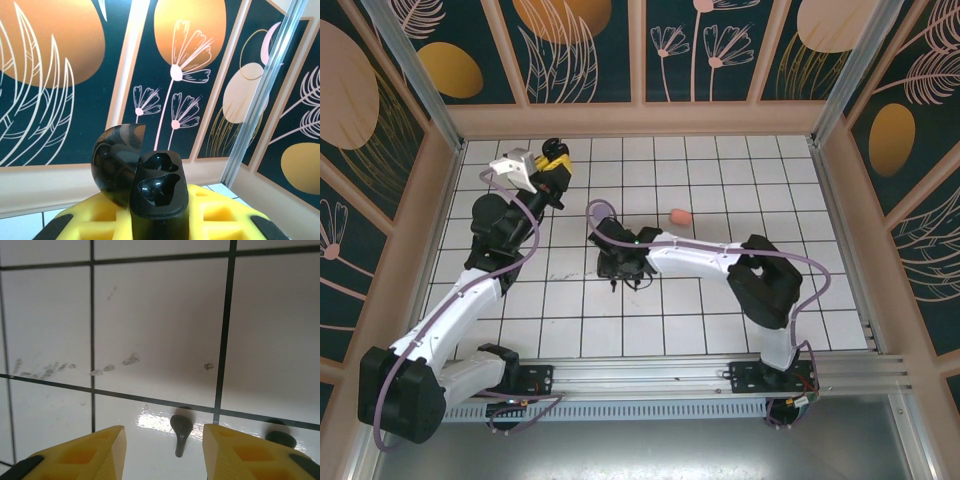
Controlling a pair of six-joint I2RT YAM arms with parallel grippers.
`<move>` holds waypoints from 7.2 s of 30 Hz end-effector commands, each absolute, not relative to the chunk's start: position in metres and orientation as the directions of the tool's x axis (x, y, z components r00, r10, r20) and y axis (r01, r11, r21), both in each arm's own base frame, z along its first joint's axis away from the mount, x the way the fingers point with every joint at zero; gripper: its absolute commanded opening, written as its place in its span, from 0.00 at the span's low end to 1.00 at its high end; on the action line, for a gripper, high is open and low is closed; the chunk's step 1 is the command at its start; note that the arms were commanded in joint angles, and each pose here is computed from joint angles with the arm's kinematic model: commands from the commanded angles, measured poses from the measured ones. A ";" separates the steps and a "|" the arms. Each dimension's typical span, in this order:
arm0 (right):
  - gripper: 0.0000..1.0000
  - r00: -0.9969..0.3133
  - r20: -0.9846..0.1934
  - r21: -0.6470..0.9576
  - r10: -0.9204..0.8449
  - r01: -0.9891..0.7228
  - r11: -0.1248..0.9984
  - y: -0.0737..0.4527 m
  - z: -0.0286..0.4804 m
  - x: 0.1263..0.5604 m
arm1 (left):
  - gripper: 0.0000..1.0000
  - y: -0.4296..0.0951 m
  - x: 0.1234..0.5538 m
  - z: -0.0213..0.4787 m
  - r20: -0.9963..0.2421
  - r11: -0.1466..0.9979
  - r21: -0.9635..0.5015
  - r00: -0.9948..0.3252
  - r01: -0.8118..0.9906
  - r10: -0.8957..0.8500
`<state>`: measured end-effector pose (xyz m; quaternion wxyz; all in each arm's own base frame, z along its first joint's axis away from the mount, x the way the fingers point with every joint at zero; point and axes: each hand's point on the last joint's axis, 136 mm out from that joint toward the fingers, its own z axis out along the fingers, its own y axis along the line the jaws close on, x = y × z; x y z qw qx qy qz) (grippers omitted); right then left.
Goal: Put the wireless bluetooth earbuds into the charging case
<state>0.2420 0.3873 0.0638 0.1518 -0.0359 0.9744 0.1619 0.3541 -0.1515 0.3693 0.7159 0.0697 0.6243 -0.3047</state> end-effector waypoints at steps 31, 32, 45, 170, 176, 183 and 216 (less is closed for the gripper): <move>0.38 -0.967 -0.242 0.141 -0.074 -0.110 0.984 0.395 0.016 0.224 | 0.00 -0.137 0.349 0.379 -0.908 0.790 -0.297 0.098 0.536 -0.408; 0.37 -0.967 -0.242 0.137 -0.078 -0.114 0.984 0.394 0.015 0.223 | 0.00 -0.136 0.349 0.379 -0.908 0.790 -0.299 0.096 0.535 -0.409; 0.32 -0.965 -0.238 0.080 -0.113 -0.135 0.988 0.387 0.003 0.217 | 0.00 -0.137 0.348 0.379 -0.904 0.782 -0.307 0.090 0.542 -0.417; 0.13 -0.512 -0.853 0.410 0.101 -0.538 0.737 0.364 0.367 0.265 | 0.00 -0.256 0.251 0.365 -0.973 0.441 0.135 0.202 0.887 -0.109; 0.13 -0.494 -0.861 0.432 0.125 -0.579 0.692 0.366 0.387 0.258 | 0.00 -0.256 0.255 0.364 -0.977 0.448 0.121 0.187 0.886 -0.106; 0.13 -0.481 -0.851 0.498 0.211 -0.612 0.614 0.354 0.421 0.240 | 0.00 -0.257 0.259 0.359 -0.980 0.459 0.108 0.171 0.882 -0.098; 0.11 -0.483 -0.860 0.459 0.165 -0.592 0.663 0.366 0.400 0.246 | 0.00 -0.259 0.256 0.359 -0.981 0.439 0.116 0.171 0.891 -0.088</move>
